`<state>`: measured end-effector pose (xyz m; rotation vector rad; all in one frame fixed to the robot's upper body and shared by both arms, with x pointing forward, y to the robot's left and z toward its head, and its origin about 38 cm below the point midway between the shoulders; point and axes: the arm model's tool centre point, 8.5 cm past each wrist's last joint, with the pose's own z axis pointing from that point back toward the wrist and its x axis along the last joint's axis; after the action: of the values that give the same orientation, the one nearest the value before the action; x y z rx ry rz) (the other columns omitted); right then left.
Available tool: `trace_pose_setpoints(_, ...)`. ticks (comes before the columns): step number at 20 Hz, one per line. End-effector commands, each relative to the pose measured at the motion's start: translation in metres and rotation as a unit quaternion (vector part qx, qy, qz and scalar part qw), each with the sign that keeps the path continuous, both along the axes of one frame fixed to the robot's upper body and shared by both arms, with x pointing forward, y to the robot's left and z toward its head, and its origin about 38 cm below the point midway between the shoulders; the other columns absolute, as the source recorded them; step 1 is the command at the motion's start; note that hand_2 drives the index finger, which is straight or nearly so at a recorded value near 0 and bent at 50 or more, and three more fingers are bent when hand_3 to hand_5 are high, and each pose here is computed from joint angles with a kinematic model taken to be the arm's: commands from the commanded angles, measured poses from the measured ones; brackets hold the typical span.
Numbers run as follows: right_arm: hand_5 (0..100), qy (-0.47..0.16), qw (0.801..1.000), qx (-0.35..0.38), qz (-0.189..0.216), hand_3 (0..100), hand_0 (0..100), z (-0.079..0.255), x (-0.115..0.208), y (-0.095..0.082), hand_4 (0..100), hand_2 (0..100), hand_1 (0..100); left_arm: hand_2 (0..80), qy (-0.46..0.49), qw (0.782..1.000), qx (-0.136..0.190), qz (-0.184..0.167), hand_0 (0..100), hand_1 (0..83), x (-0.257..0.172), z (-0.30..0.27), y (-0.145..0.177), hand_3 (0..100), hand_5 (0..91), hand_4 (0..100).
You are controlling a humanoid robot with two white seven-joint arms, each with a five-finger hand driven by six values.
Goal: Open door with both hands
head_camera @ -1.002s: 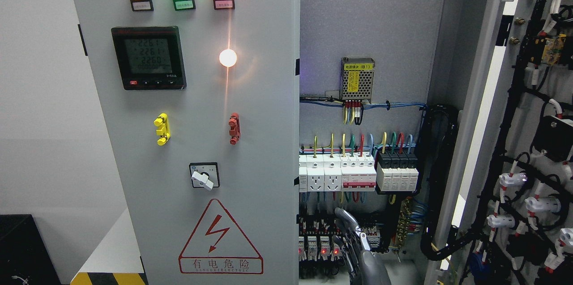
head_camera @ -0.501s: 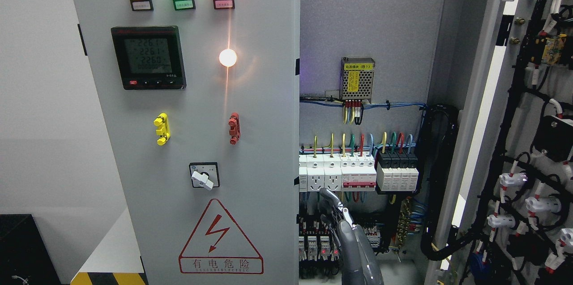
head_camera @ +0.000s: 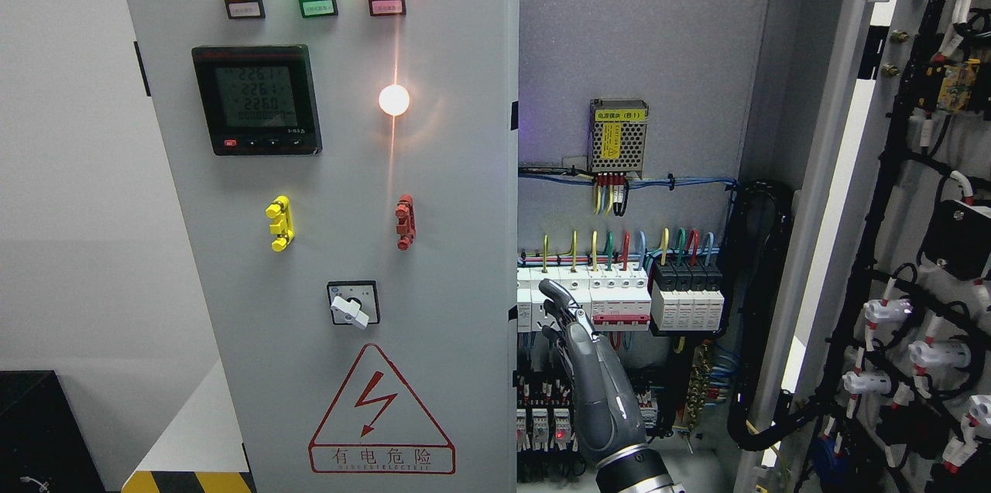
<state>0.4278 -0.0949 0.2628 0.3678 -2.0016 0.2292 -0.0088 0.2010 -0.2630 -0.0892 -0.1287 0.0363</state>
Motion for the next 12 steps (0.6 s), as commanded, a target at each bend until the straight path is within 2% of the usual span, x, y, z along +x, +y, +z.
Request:
trace_pose_setpoints(1, 0, 0.03, 0.999, -0.014, -0.013, 0, 19, -0.01, 0.029, -0.002, 0, 0, 0, 0.0, -0.015, 1.0, -0.002, -0.001, 0, 0.0, 0.01, 0.0, -0.001, 0, 0.0, 0)
trace_pose_setpoints(3, 0, 0.031, 0.999, -0.016, -0.013, 0, 19, -0.009, 0.032, -0.002, 0, 0, 0, 0.0, -0.015, 1.0, -0.002, 0.0, 0, 0.0, 0.01, 0.0, -0.001, 0, 0.0, 0)
trace_pose_setpoints(7, 0, 0.025, 0.999, -0.011, -0.03, 0, 19, 0.004, 0.046, -0.014, 0, 0, 0, 0.0, -0.015, 1.0, -0.002, 0.0, 0, 0.0, 0.01, 0.0, -0.001, 0, 0.0, 0)
trace_pose_setpoints(12, 0, 0.021, 0.999, -0.006, -0.028, 0, 19, 0.016, 0.057, -0.015, 0, 0, 0, 0.0, -0.015, 1.0, -0.002, 0.0, 0, 0.0, 0.01, 0.0, -0.001, 0, 0.0, 0)
